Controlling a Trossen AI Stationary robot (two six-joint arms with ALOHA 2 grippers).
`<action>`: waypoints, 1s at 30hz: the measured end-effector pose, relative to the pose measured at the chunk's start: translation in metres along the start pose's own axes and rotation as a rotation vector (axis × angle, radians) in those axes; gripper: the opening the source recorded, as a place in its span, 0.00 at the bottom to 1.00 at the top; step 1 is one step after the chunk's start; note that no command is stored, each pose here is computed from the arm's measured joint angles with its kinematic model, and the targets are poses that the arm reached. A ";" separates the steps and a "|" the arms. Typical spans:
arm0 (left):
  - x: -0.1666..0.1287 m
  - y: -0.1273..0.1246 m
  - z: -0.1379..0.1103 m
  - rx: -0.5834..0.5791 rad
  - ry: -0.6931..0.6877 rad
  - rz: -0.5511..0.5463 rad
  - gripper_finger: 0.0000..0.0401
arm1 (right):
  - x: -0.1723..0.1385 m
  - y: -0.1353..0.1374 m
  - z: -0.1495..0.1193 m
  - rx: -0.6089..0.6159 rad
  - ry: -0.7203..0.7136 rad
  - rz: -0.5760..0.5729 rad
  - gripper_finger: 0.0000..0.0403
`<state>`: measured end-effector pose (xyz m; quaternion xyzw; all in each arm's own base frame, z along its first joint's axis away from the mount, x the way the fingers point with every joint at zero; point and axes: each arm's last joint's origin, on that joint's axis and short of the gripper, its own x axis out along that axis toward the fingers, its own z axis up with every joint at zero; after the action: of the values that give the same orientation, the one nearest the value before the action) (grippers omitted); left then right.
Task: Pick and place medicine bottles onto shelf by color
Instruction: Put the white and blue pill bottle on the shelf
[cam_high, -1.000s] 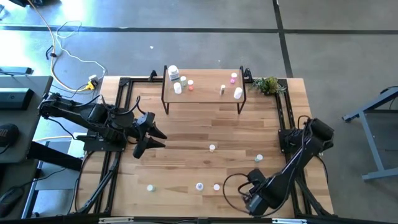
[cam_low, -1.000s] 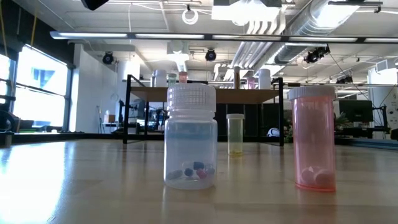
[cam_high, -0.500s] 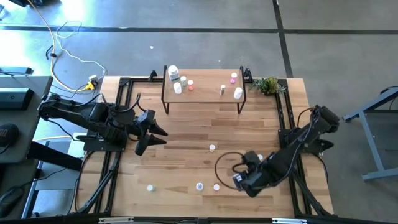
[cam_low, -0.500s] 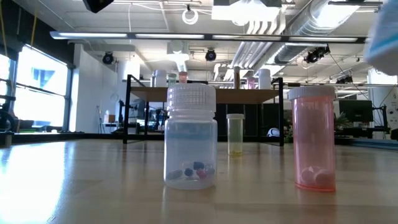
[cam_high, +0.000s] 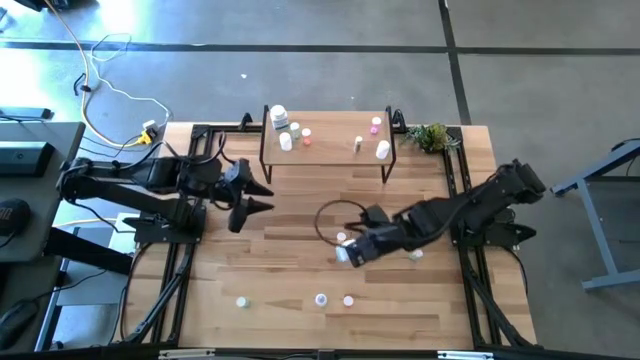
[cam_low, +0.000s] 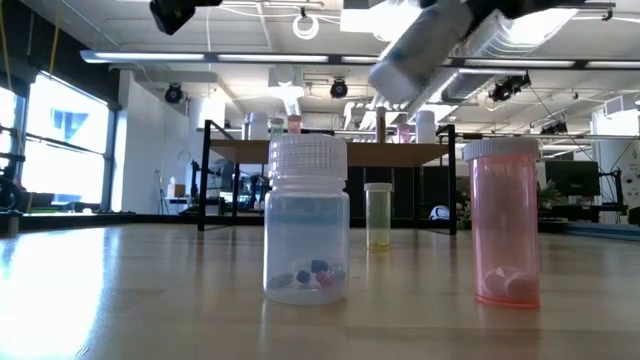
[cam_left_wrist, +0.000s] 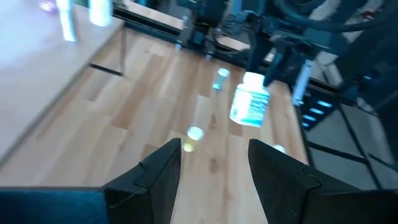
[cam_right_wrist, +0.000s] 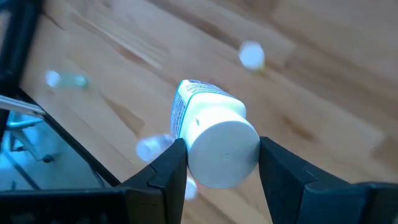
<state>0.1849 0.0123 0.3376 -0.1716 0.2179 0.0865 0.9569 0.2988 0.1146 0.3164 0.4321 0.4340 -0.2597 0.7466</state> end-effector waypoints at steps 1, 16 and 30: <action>0.000 0.002 0.001 0.002 -0.005 0.016 0.45 | 0.001 0.001 0.006 -0.009 -0.009 0.014 0.37; -0.001 0.027 0.008 -0.012 -0.044 0.156 0.45 | -0.046 -0.005 0.119 -0.305 -0.232 0.051 0.37; -0.006 0.052 0.014 -0.071 -0.090 0.320 0.45 | -0.114 -0.064 0.224 -0.643 -0.456 -0.080 0.37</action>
<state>0.1728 0.0657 0.3371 -0.1642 0.1963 0.2531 0.9330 0.2896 -0.1105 0.4450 0.0904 0.3326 -0.2286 0.9104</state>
